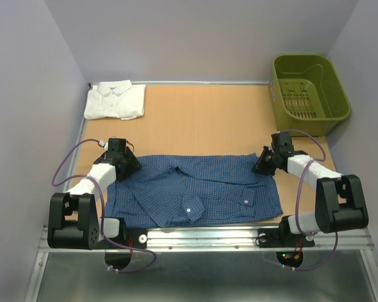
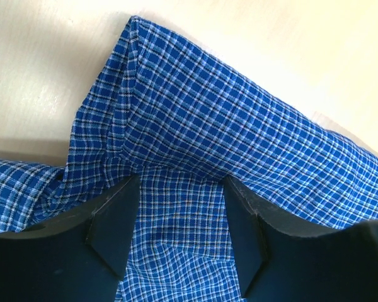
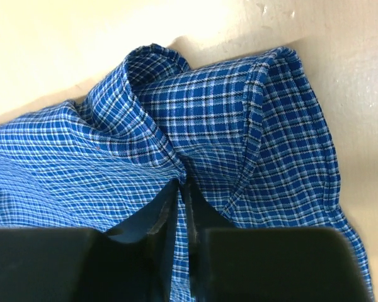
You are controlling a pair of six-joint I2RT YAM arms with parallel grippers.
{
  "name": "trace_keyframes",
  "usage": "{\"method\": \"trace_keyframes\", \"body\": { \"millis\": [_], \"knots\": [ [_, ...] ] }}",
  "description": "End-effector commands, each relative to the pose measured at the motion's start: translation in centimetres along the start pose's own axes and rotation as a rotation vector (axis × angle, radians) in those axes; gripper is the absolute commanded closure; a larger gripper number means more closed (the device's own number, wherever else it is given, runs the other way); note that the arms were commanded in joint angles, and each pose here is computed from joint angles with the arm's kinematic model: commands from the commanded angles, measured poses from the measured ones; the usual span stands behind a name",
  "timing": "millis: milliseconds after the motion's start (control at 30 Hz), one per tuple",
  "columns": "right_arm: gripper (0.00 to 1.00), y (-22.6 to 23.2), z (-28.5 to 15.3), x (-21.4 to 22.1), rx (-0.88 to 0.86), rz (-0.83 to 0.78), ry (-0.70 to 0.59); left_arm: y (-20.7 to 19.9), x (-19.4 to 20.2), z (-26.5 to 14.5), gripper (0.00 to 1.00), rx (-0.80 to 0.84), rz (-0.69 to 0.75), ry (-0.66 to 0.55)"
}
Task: Fold and stack the long sleeve shirts
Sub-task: Fold the shirt
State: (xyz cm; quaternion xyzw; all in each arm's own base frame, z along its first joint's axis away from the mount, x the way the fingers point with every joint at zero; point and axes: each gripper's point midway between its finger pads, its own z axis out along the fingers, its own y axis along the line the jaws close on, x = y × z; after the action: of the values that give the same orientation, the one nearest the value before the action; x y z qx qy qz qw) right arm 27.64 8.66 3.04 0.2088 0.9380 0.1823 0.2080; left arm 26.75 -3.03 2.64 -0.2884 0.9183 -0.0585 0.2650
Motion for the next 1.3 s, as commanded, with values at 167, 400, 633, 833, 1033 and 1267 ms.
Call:
{"method": "trace_keyframes", "body": {
  "millis": [167,400,633,833,1033,1267],
  "knots": [
    [0.98,-0.8,-0.8,-3.8,0.088,-0.066,-0.133,0.7,0.1,0.1,0.34,-0.053,0.002,0.005],
    [0.98,-0.7,-2.5,-6.7,0.159,-0.105,-0.208,1.0,0.2,0.2,0.34,-0.068,0.003,0.013],
    [0.96,-3.3,-3.7,-5.6,0.265,-0.100,-0.223,1.0,0.0,0.0,0.34,-0.069,0.000,0.000],
    [0.60,-2.3,-3.8,-5.1,0.212,-0.030,-0.212,0.7,-0.1,-0.1,0.34,-0.053,0.001,-0.004],
    [0.52,-1.1,-4.1,-3.6,0.132,0.099,-0.196,0.3,-0.1,-0.2,0.34,-0.030,0.003,-0.006],
    [0.50,-2.5,-2.7,0.6,0.133,0.192,-0.083,0.1,-0.2,-0.3,0.34,-0.024,0.005,-0.011]
  ]
}}
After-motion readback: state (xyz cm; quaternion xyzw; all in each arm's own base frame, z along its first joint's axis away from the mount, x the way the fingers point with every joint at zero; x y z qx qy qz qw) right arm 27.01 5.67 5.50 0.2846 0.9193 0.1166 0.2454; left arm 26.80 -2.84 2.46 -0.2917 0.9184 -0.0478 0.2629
